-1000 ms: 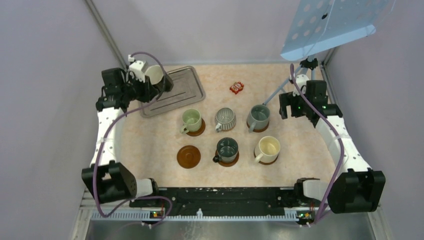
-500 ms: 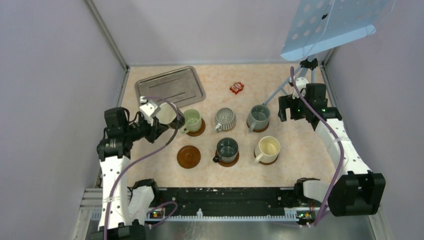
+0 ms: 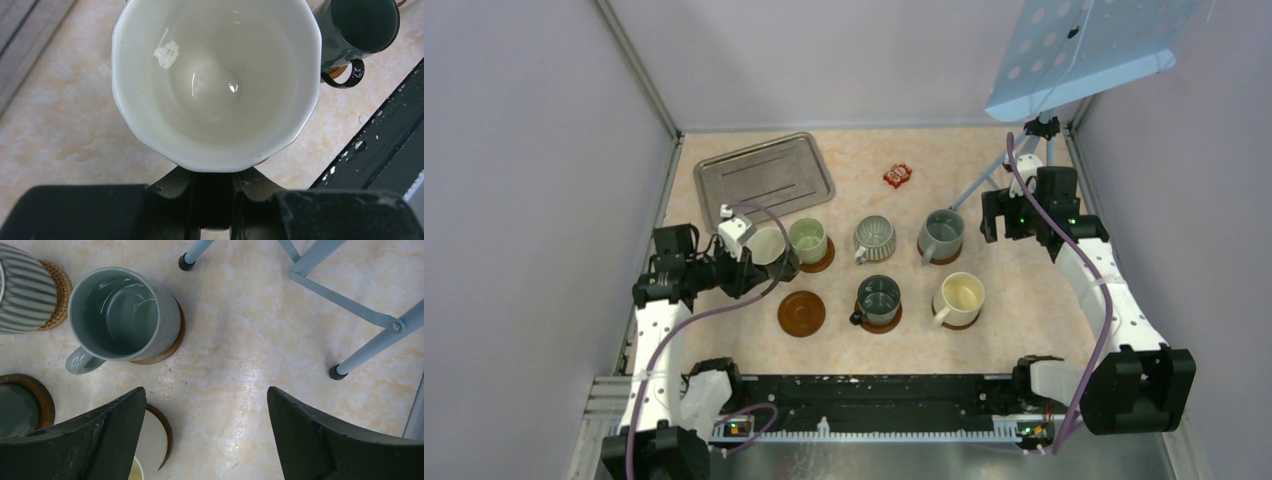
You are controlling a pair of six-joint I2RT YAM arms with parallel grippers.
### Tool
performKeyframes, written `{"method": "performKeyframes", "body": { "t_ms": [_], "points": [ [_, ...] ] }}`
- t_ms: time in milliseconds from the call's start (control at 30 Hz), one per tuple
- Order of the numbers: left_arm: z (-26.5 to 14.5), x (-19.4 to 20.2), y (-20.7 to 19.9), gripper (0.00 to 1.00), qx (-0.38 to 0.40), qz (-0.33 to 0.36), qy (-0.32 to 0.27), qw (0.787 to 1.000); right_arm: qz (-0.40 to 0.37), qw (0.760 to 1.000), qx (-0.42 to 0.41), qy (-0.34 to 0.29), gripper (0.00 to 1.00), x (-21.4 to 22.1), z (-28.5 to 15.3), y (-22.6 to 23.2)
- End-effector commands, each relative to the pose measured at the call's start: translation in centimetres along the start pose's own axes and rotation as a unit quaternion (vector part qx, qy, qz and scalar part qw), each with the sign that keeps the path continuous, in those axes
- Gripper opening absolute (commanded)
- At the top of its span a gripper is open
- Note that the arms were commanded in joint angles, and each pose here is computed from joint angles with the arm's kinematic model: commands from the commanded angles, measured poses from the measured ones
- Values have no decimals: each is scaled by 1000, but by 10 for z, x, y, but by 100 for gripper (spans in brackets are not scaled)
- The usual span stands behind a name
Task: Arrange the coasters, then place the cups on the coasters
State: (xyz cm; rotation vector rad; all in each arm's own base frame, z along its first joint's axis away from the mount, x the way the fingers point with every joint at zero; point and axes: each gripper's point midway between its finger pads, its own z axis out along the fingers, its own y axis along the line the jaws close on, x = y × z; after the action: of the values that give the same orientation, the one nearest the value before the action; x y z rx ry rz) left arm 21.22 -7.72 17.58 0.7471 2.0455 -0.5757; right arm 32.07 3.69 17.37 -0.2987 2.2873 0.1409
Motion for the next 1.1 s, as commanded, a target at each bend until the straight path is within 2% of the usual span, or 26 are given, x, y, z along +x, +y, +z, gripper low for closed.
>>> {"method": "performKeyframes", "body": {
  "t_ms": [0,100,233,400,600,700,1067],
  "points": [
    [4,-26,2,0,17,7,-29,999,6,1000,3,-26,90,-12,-4,-1],
    [2,-35,-1,0,26,66,-44,996,3,1000,6,-24,90,-12,-5,-2],
    [3,-33,-3,0,63,172,-28,983,3,1000,4,-23,90,-12,-4,-2],
    [8,-16,-5,0,121,211,18,970,3,1000,2,-21,90,-15,-2,-2],
    [11,25,-23,0,194,314,42,928,1,1000,6,-22,90,-17,-2,-4],
    [15,39,-26,0,207,332,53,919,-1,1000,10,-21,90,-17,-3,-5],
    [39,60,-35,0,243,327,89,909,-2,1000,13,-20,90,-17,-2,-7]
  ]
}}
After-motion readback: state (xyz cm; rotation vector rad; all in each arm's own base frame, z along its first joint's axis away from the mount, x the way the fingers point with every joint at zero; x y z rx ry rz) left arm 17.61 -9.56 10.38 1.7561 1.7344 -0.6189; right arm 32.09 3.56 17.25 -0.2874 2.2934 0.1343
